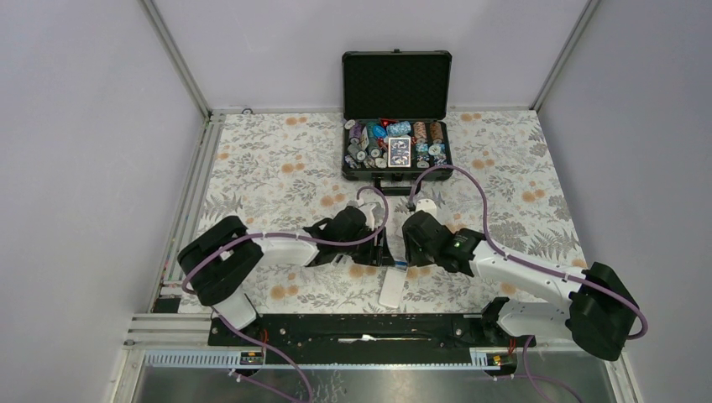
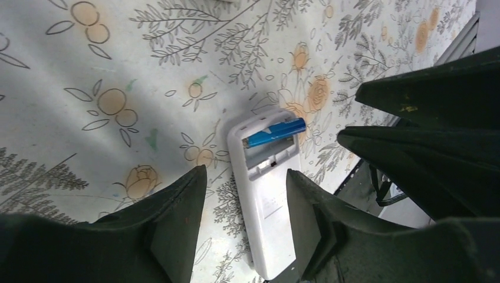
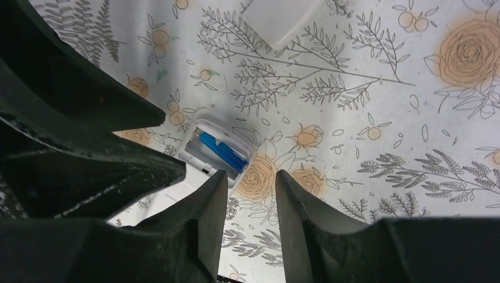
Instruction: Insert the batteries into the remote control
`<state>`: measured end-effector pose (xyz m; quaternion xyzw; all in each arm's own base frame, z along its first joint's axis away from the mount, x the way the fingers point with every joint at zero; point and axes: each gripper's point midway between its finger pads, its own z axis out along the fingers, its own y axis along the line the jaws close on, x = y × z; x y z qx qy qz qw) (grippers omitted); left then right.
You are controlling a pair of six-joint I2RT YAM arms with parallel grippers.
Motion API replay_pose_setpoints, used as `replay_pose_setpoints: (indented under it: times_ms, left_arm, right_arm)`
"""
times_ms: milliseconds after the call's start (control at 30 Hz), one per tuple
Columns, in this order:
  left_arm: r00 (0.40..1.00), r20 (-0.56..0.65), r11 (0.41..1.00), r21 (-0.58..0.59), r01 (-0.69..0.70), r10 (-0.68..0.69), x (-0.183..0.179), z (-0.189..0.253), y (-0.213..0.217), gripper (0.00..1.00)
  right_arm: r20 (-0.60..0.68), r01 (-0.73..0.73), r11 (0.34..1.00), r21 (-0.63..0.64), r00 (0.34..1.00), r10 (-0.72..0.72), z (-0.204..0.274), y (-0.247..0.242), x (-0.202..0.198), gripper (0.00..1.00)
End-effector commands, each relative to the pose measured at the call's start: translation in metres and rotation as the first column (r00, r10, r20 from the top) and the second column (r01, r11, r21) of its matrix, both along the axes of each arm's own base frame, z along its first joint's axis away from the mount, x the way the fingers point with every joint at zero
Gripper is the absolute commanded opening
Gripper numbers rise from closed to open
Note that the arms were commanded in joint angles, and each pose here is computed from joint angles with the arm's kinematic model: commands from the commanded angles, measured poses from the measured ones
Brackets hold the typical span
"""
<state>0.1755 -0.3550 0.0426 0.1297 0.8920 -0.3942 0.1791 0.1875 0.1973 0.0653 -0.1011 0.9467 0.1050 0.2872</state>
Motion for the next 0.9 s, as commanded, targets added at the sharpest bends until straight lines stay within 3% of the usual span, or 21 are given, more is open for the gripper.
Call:
replay_pose_setpoints:
  times_ms: [0, 500, 867]
  left_arm:
    - [0.999, 0.039, 0.998, -0.054, 0.014, -0.012, 0.013, 0.014, -0.012, 0.54]
    - [1.0, -0.003, 0.998, -0.065, -0.011, 0.01, 0.018, 0.0, -0.011, 0.42]
    - [1.0, -0.023, 0.997, -0.083, -0.003, 0.002, 0.016, -0.004, -0.013, 0.39]
  right_arm:
    - [0.003, 0.049, 0.997, 0.057, 0.999, -0.049, 0.004, 0.001, 0.001, 0.42]
    - [-0.044, 0.057, 0.994, 0.095, 0.998, -0.053, -0.007, 0.01, -0.003, 0.3]
    - [-0.066, 0.065, 0.994, 0.083, 0.996, -0.059, -0.015, 0.01, -0.005, 0.27]
